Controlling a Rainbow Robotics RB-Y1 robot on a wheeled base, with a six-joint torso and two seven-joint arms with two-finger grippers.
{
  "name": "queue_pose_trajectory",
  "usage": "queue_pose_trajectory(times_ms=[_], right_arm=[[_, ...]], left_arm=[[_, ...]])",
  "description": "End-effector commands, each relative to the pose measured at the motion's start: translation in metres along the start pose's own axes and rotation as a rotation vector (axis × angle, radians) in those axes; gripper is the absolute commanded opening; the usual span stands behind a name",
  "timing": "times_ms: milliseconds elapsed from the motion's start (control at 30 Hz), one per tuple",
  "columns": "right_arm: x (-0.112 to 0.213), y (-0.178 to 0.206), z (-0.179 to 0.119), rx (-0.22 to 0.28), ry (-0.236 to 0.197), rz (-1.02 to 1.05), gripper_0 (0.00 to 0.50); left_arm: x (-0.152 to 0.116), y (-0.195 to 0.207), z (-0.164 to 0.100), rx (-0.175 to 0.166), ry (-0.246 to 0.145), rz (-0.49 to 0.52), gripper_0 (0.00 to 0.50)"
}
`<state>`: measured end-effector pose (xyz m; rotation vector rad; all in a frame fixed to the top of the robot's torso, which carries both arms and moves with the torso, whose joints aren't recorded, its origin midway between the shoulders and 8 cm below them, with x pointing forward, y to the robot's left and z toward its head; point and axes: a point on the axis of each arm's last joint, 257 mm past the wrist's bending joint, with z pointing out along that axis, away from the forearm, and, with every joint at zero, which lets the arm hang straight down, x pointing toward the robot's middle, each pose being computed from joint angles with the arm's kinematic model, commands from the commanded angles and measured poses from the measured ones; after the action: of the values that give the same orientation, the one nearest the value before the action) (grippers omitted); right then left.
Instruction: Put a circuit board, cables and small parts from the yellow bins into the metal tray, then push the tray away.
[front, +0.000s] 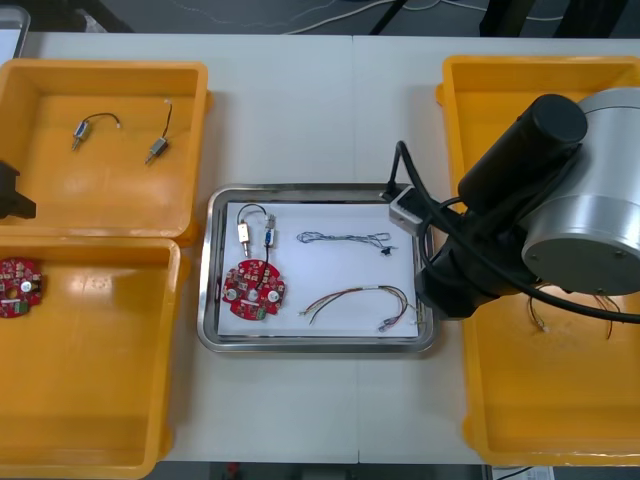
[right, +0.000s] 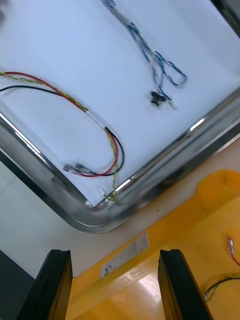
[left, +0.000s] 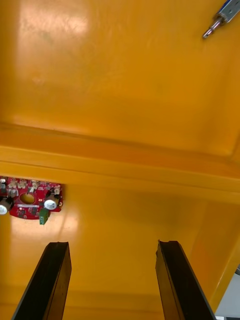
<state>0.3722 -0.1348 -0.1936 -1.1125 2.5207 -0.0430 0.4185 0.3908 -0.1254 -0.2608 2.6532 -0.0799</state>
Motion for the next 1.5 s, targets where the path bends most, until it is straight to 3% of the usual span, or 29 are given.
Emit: queue_pose_trajectory(times_ms=[33,233,500,867,1300,1500], right_arm=[[-0.014,0.016,-0.001,-0.003,-0.017,-0.173,0.5],[-0.027,0.037,0.012,-0.008,-0.006,-0.382,0.5],[-0.043,0.068,0.034,-0.01,-0.012,-0.584,0.5],[-0.056,0.115,0.071,0.02,0.007,-0.723,0.5],[-0.052,0.145,0.093,0.068,0.006,-0.832,0.5],[-0.045,0.151,0.104,0.088,-0.001,-0.846,0.5]], left_arm=[[-0.002,0.017,-0.015,-0.051,-0.03,-0.012,0.5],[-0.012,0.014,-0.027,-0.087,-0.098,0.019,0.5],[-0.015,0.001,-0.037,-0.083,-0.141,0.061,0.5],[-0.011,-0.015,-0.039,-0.046,-0.148,0.093,0.5],[-0.007,-0.013,-0.028,-0.085,-0.128,0.103,0.5],[-0.004,-0.015,-0.025,-0.08,-0.116,0.104,0.5]])
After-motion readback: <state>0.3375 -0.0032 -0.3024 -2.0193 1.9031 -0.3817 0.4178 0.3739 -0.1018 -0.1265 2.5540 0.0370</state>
